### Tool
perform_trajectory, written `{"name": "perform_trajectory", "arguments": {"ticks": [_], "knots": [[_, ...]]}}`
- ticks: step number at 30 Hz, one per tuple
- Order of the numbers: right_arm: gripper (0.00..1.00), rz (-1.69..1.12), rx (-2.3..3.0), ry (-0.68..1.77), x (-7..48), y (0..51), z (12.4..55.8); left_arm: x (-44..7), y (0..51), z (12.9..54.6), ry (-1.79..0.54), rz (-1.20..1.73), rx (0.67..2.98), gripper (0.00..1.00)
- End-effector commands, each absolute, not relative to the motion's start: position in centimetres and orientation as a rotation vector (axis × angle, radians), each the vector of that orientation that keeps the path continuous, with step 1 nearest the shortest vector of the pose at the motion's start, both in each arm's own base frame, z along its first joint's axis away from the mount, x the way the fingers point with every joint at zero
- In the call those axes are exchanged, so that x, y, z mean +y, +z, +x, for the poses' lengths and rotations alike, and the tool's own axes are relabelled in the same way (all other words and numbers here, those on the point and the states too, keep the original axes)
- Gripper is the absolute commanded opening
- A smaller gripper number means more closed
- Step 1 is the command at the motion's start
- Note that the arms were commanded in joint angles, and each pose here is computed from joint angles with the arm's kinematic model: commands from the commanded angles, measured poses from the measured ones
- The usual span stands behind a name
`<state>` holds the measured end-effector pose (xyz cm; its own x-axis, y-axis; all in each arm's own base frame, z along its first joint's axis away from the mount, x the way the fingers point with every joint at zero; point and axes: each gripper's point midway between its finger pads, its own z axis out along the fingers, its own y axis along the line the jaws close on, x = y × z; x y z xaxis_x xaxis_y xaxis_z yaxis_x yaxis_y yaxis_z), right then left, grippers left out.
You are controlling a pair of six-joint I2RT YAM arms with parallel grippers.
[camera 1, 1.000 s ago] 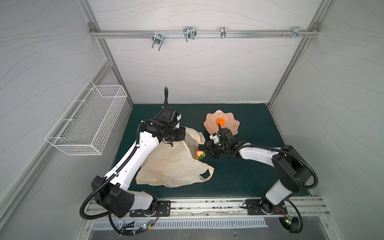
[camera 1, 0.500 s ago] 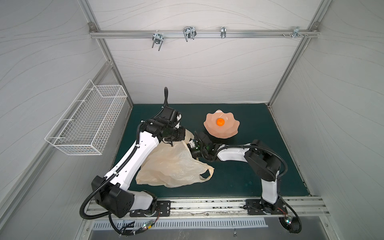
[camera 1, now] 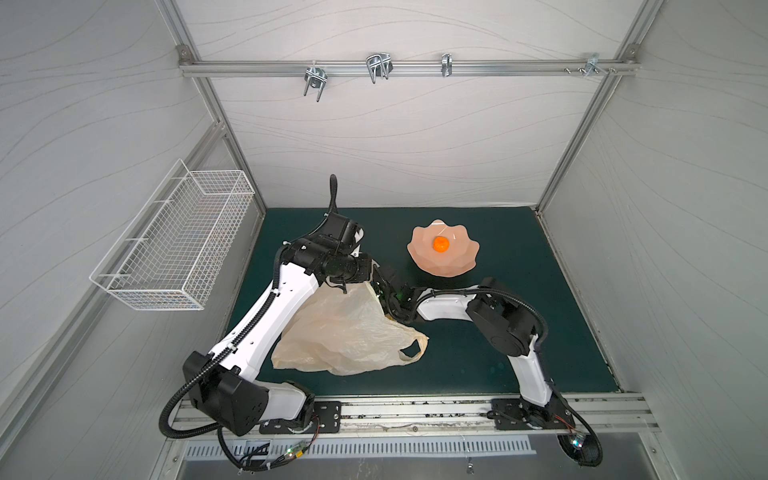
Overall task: Place the fruits into the plastic bag
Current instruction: 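Lower the strawberry with the right gripper down into the bag, then open the right gripper to drop the strawberry and lift out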
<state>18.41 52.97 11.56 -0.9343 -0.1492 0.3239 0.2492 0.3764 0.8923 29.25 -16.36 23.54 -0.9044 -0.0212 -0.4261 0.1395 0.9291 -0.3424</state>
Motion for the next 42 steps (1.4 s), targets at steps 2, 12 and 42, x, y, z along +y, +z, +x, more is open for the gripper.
{"name": "perform_trajectory", "arguments": {"ticks": [2,12,42], "knots": [[0.31,-0.117,-2.280,-1.496,53.5,10.5,17.8,-16.6,24.8,29.4,-0.533,0.092,2.612,0.00],[0.68,-0.047,-2.215,-1.529,54.2,11.3,17.7,-16.4,24.9,29.2,-0.529,0.091,2.604,0.00],[0.91,-0.206,-2.467,-1.579,45.3,14.3,20.6,-16.1,24.6,29.9,-0.489,0.093,2.596,0.00]]}}
